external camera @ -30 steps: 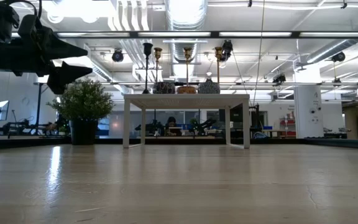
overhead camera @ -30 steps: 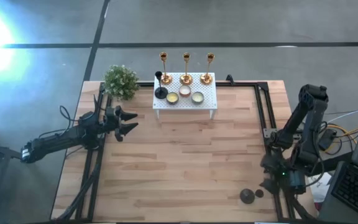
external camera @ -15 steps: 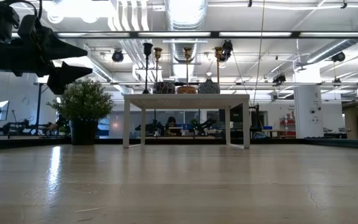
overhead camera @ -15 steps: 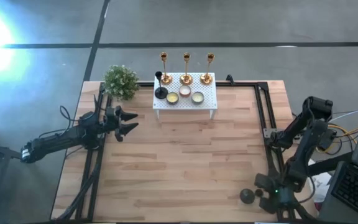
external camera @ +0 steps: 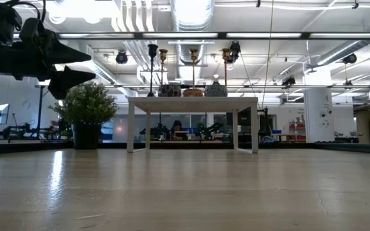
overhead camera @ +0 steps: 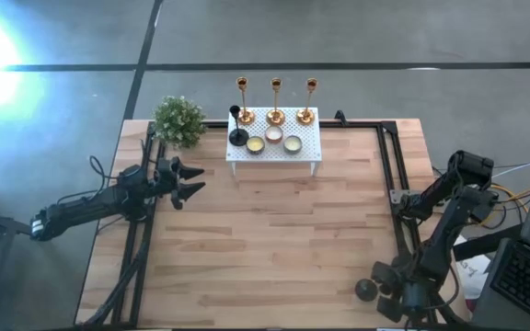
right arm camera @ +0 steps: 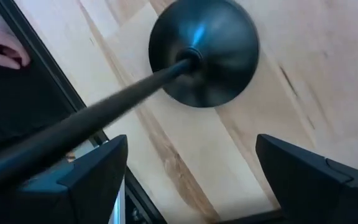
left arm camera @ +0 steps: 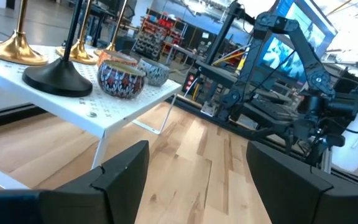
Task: Pick & Place candle stick holders
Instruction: Put the black candle holder on the shelf
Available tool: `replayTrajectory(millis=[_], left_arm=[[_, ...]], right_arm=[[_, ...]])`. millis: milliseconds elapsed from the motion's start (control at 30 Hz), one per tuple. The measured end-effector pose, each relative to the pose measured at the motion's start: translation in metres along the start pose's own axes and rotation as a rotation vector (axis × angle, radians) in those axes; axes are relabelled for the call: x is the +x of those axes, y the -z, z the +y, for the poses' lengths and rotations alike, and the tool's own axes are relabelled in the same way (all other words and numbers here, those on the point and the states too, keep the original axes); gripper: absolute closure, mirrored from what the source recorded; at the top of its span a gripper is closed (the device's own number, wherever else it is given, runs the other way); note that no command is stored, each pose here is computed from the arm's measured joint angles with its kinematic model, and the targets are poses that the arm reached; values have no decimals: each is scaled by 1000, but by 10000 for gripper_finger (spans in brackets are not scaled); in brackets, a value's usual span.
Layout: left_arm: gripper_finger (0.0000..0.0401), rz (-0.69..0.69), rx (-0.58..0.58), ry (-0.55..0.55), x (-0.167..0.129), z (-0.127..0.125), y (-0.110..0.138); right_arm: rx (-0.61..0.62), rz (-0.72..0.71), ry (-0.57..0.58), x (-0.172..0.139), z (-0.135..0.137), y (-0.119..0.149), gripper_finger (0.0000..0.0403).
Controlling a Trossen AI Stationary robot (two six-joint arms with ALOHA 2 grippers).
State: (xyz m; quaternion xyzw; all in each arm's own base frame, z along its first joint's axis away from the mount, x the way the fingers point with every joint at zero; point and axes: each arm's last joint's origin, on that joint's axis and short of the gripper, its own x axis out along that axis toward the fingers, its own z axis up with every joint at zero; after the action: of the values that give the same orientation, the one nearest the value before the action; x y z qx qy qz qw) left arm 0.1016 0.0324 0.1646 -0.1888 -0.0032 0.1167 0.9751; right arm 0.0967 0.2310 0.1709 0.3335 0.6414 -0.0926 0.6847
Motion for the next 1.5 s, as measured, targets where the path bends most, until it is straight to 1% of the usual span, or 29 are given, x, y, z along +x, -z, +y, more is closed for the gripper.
replayTrajectory(millis=[400,600,733,833,967,1033,1167,1267,1400,1500], left_arm=[[126,11,-2,-4,0,0,1],[126,10,-1,-4,0,0,1],[126,10,-1,-4,0,0,1],[126,10,-1,-4,0,0,1],[126,10,-1,-3,0,0,1],[126,10,-1,-3,0,0,1],[126,9,-1,-4,0,0,1],[126,10,-2,-4,0,0,1],[126,10,-1,-4,0,0,1],[126,10,-1,-4,0,0,1]], right_arm=[[-29,-140,-25,-2,3,-5,97],[-45,-244,-47,-3,4,-8,114],[-50,-282,-55,-4,5,-10,134],[-50,-288,-60,-4,6,-12,163],[-76,-309,-56,-5,7,-17,221],[-88,-347,-65,-5,9,-21,267],[-119,-400,-72,-5,10,-26,373],[-124,-413,-72,-5,11,-28,389],[-119,-428,-70,-6,11,-31,392],[-137,-473,-70,-8,14,-34,393]])
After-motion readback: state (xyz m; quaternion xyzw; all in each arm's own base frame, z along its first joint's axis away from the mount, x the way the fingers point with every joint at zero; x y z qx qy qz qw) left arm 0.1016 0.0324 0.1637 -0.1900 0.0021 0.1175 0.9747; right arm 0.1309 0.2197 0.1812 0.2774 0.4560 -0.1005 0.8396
